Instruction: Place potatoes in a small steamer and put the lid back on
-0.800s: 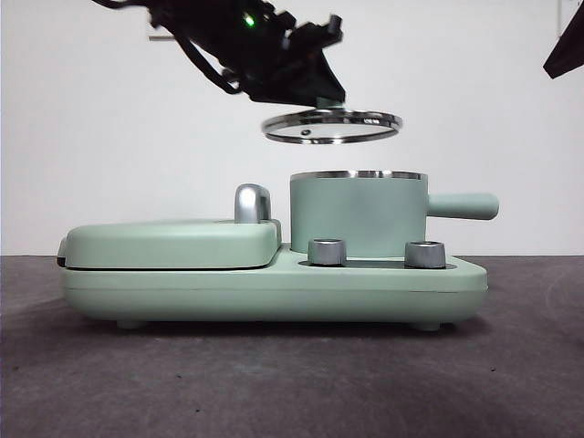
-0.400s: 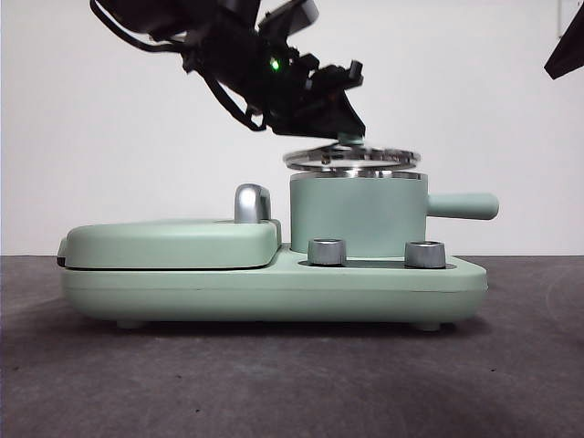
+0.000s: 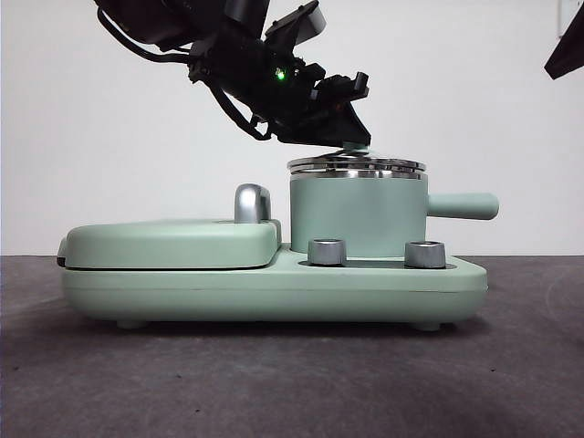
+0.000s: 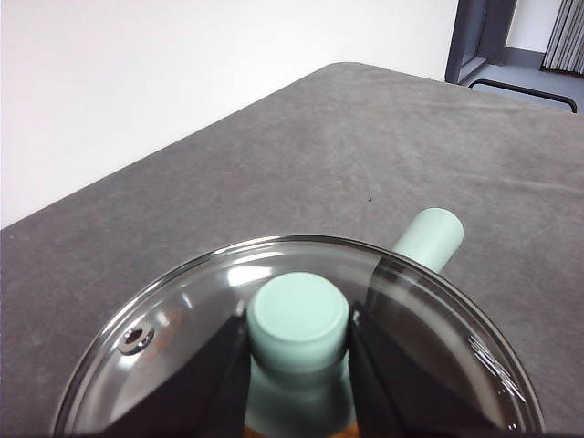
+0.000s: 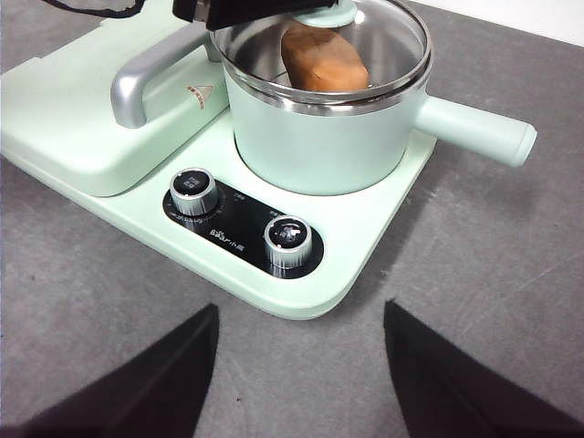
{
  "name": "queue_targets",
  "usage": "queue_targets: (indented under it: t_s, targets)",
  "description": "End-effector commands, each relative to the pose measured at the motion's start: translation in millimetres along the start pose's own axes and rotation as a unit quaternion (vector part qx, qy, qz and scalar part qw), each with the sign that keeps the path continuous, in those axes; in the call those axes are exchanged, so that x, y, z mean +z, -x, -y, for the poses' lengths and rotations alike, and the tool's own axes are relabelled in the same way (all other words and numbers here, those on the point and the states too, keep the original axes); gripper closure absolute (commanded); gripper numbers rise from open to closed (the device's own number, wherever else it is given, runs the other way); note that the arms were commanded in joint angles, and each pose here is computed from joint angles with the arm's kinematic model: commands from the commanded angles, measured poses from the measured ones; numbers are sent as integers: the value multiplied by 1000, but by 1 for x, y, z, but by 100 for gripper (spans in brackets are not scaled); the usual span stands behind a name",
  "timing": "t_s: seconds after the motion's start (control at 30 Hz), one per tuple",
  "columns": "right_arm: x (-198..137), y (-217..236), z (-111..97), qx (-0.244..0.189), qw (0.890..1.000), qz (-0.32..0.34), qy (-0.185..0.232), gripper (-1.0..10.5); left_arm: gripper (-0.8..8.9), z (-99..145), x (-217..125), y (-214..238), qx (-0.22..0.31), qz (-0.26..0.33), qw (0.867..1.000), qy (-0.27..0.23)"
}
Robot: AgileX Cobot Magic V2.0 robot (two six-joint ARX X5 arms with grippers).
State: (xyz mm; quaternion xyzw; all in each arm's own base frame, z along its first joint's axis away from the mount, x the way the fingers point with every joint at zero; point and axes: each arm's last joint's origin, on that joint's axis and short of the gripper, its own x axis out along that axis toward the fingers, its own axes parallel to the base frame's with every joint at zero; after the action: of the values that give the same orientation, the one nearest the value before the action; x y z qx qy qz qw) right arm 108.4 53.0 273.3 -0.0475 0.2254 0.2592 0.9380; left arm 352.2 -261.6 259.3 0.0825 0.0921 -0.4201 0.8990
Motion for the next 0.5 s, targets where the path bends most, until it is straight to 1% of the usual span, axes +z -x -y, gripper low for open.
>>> queue_targets:
  t_s: [0.03,0.5]
  targets:
    - [1,0,-1,2,1000,2,-2,670,804,3,6,-8,-5,21,1000,-12]
    - [1,0,-1,2,1000,0,-2,670,804,3,1,-12,-8,21,1000,-12]
